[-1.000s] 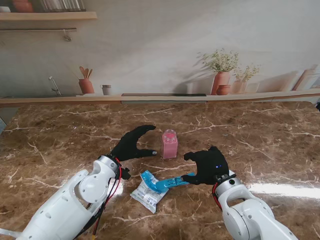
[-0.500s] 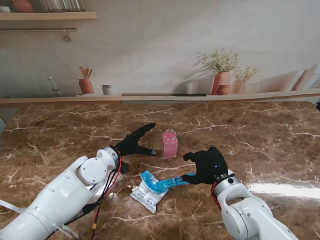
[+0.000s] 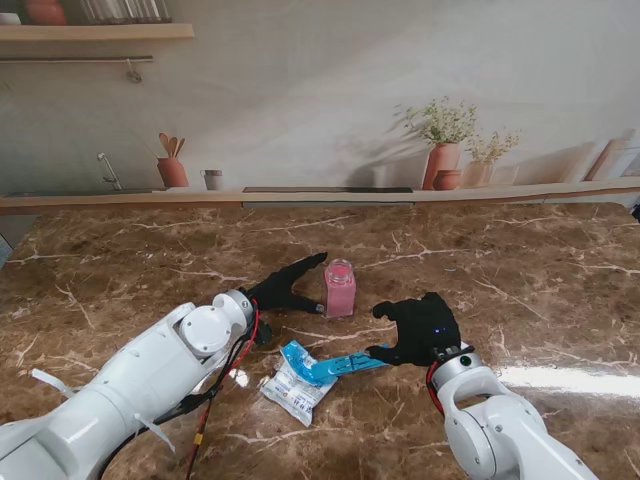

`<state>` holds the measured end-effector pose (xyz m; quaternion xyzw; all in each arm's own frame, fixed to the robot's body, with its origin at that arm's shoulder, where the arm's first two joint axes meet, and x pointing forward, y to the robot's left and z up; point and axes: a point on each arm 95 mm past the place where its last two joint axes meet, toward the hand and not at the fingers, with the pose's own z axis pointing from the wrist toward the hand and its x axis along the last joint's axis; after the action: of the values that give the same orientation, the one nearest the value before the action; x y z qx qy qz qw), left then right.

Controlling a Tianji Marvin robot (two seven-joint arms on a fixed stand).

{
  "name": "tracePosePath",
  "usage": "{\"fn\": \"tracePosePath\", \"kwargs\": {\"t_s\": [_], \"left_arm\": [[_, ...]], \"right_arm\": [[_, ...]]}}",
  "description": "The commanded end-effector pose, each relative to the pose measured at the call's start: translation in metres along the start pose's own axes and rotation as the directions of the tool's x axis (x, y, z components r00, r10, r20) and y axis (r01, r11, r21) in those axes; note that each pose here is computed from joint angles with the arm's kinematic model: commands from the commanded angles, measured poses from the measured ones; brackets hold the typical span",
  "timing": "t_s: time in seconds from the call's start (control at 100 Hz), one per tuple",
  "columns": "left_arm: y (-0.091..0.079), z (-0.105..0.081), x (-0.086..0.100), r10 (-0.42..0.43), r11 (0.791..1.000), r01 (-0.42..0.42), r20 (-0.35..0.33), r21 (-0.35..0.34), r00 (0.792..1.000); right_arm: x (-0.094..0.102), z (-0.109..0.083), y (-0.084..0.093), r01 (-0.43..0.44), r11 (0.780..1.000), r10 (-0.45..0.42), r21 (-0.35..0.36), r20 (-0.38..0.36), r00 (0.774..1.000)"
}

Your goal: Fill the seasoning bottle

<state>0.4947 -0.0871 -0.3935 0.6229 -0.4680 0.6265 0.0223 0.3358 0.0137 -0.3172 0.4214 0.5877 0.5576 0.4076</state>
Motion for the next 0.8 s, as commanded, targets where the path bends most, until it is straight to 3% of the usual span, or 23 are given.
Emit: {"fn": "tracePosePath", "kwargs": {"t_s": [0.0,0.3,0.79], "left_arm": [[0.001,0.008,0.008,-0.007,1.000,0.007,-0.017,-0.005,1.000],[0.003,0.022,0.004,-0.030,0.999,0.030,-0.014,-0.014,0.999],[0.016,0.039,0.000,-0.080,0.994,0.078,-0.014,-0.072,0.997]], "right_arm": [[-0.002,-0.003,-0.003,-0.008,1.000,0.007,0.016,0.017,1.000],[-0.009,-0.007,-0.001,-0.051,0.998,0.053,-0.022,0.078,0.996],[-0.015,-0.009,-0.002,-0.041,0.999,0.042,-0.012,0.105,0.994]]}}
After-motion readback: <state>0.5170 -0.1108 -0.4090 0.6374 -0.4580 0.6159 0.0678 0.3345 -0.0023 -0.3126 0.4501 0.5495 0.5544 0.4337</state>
